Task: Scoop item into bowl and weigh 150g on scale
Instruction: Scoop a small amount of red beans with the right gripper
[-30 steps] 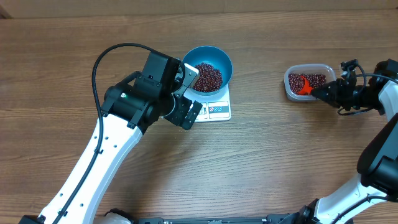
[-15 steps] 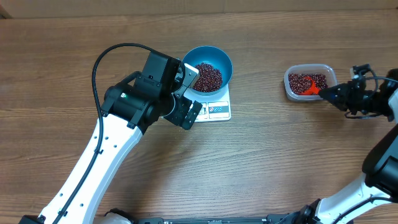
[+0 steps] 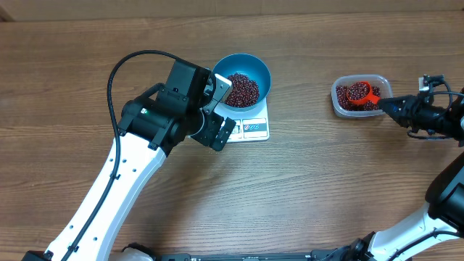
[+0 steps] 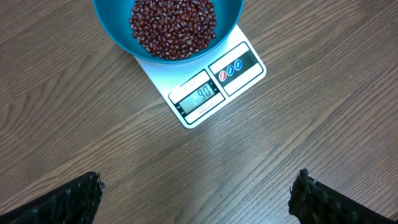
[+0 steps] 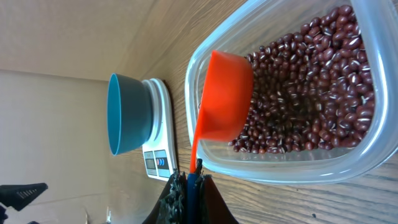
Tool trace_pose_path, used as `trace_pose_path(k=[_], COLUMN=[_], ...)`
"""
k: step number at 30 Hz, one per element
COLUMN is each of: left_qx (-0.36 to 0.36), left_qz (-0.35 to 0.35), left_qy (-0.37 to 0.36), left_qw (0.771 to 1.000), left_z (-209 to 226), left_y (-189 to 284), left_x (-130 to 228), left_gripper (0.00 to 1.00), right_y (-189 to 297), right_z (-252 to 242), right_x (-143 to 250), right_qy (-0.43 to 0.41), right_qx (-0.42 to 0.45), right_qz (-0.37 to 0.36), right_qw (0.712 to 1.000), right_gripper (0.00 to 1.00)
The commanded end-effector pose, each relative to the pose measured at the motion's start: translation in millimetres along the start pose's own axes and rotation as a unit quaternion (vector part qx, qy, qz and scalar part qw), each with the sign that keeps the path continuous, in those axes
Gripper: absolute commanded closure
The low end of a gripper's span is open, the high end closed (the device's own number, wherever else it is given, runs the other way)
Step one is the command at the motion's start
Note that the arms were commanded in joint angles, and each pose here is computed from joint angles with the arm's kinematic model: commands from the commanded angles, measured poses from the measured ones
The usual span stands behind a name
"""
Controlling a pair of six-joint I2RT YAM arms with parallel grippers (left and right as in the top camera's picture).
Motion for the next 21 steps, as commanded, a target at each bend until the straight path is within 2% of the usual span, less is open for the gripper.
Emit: trace_pose_path(k=[1,21], left_qx=[0.007,0.007], left_qz=[0.005,0.005], left_qy=[-0.010,-0.010], left_qw=[1.000,1.000], left_z=[-1.5,-1.5], left_y=[-4.0,-4.0], left_x=[1.6,1.6], left_gripper=[0.00,0.00], right_y=[0.5,2.3], right_z=[6.8,22.5], right_x=[-0.3,1.0], right_qy=[0.000,0.001], right_qx=[-0.032,-0.082], right_qz=[-0.009,-0.018], right_qw=[0.999,0.996], right_gripper=[0.96,0.96])
Point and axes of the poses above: each gripper's point midway between its finger pads, its own y axis back along the fingers, its own z axis along the line the jaws close on, x = y × z, the point moved 3 cm from there along y, back along the fingers, and after that the axes turned 3 degrees about y, right-handed, at the moved point
